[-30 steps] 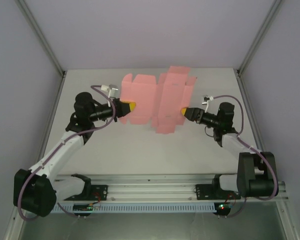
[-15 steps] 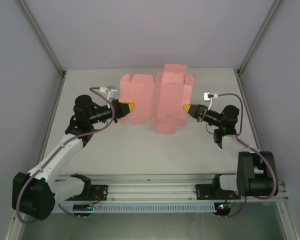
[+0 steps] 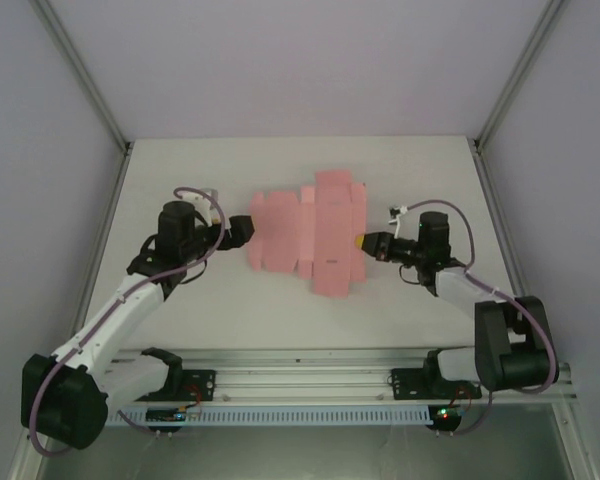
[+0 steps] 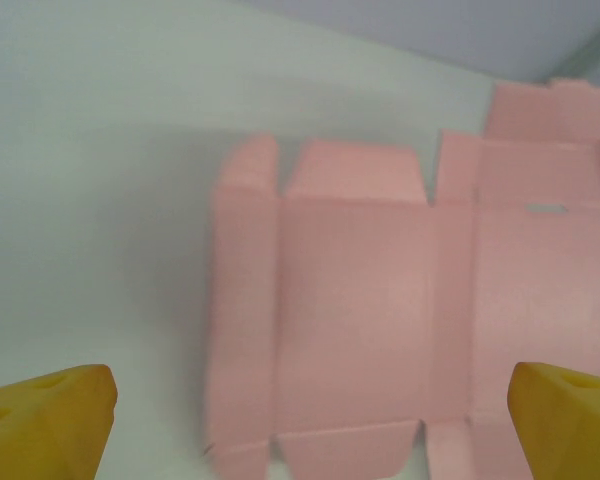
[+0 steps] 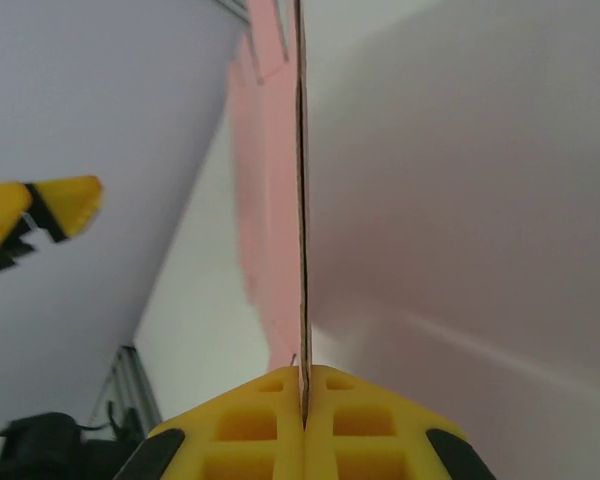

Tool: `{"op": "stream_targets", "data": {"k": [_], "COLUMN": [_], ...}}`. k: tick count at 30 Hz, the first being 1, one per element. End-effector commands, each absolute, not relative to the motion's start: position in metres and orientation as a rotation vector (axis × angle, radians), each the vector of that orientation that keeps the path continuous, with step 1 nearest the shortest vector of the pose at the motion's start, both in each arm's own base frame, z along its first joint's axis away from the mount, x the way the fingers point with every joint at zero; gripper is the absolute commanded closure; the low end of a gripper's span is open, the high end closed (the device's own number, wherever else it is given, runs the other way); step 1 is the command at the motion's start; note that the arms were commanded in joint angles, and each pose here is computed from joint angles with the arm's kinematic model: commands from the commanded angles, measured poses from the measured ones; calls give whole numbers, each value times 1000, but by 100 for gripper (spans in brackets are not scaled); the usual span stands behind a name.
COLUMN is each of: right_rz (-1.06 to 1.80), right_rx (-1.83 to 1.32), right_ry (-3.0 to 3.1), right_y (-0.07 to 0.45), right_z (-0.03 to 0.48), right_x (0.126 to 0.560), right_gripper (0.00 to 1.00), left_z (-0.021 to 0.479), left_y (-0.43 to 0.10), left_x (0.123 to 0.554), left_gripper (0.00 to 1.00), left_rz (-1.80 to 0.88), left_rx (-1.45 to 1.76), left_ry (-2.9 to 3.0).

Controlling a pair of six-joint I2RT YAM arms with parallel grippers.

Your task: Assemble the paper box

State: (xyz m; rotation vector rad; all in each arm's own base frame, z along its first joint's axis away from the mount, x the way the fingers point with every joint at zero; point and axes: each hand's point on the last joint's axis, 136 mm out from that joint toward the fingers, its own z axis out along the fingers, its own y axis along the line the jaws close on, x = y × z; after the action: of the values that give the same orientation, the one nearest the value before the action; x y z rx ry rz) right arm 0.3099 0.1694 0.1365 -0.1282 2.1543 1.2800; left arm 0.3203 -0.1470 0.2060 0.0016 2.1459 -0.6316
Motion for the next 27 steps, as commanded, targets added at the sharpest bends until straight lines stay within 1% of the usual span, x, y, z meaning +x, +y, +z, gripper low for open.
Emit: {"op": "stream_targets", "data": {"k": [1,3,5,8,13,16,22,27], "right_rz": [1133,1084,955,635,43,-193,-369,-496], "right_rx": [-127,-116,-203,-422,-858,-1055,-1338,-1509], "right_ry": [2339,2401,2484,2554,2453,2303,1906,1509], "right_y": [163,161,159,156,158,168,211,256], "right_z": [96,86,77,76,101,121,157,177], "right_x": [306,308,308,315,341,358,378,371], "right_gripper": [100,100,100,100,100,100,100,100], "left_z": [178,175,173,171,169,171,186,195], "left_y": [-112,-117,-124,-131,-134,-134,-134,-131], "left_x": [319,321,321,323,323,321,317,315], "left_gripper": [0,0,0,0,0,0,0,0], "left_rz": [-412,-436,-480,-513,-535,-544,-581,-623], "left_rx": [-129,-118,-91,-74,-69,-73,-78,-103], "left_ry": [2255,2271,2280,2290,2301,2293,2242,2204]}}
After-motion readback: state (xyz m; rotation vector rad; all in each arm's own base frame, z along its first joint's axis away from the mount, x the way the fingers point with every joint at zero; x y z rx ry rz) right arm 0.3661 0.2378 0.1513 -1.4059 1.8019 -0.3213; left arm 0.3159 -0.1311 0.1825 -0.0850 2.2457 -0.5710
